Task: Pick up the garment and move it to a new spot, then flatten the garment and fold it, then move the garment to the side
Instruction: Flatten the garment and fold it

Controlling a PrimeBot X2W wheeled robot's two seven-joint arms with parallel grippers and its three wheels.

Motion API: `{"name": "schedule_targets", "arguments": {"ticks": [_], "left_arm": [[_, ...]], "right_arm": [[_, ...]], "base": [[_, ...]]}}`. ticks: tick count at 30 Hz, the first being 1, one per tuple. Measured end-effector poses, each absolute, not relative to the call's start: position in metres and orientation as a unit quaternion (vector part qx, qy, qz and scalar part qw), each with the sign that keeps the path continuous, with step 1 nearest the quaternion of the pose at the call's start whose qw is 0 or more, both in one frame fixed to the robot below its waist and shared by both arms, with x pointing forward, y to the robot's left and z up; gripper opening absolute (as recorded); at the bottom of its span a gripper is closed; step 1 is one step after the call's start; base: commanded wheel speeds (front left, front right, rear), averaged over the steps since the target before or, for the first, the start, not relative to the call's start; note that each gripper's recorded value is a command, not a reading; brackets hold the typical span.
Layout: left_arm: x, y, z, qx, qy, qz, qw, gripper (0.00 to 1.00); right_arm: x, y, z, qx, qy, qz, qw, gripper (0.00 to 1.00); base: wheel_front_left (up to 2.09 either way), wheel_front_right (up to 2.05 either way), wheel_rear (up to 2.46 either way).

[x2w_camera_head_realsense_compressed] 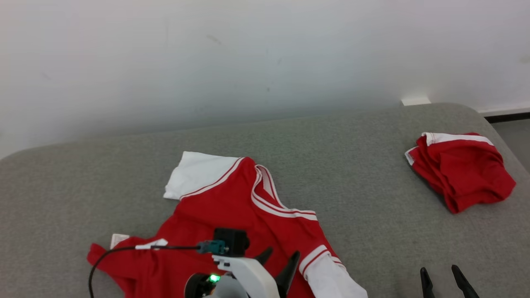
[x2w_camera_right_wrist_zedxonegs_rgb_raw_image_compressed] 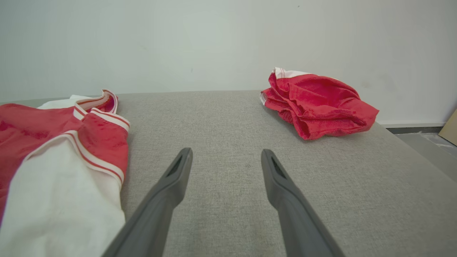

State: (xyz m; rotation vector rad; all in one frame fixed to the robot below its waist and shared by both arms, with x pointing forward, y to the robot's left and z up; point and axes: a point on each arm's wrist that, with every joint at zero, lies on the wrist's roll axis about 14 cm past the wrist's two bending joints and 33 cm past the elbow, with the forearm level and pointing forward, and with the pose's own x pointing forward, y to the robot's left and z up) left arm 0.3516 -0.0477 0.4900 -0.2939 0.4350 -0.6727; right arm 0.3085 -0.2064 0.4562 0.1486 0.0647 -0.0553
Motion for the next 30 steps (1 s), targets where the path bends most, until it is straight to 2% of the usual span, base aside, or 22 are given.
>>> {"name": "schedule_targets", "arguments": {"ticks": [11,23,24,25,30], "left_arm": [[0.352,-0.113,0.476,-0.109,0.241,-0.410,0.873,1.00],[0.358,-0.101,0.446,-0.064,0.263,-0.396,0.877,1.00],[0.360,-0.100,0.445,-0.064,0.262,-0.393,0.879,0.60],[0.362,-0.099,0.444,-0.063,0.260,-0.392,0.880,0.00],[0.373,-0.103,0.455,-0.075,0.240,-0.395,0.884,0.00]], "right_arm": [[0.286,-0.243,0.450,0.076,0.041,-0.097,0.992,1.00],[0.286,-0.248,0.449,0.076,0.043,-0.105,0.991,1.00],[0.287,-0.247,0.449,0.075,0.043,-0.104,0.991,1.00],[0.288,-0.247,0.450,0.076,0.043,-0.104,0.991,1.00],[0.289,-0.248,0.450,0.076,0.043,-0.105,0.991,1.00]], "base": [[0.00,0.00,0.00],[0.00,0.00,0.00],[0.00,0.00,0.00],[0.00,0.00,0.00],[0.00,0.00,0.00]]}}
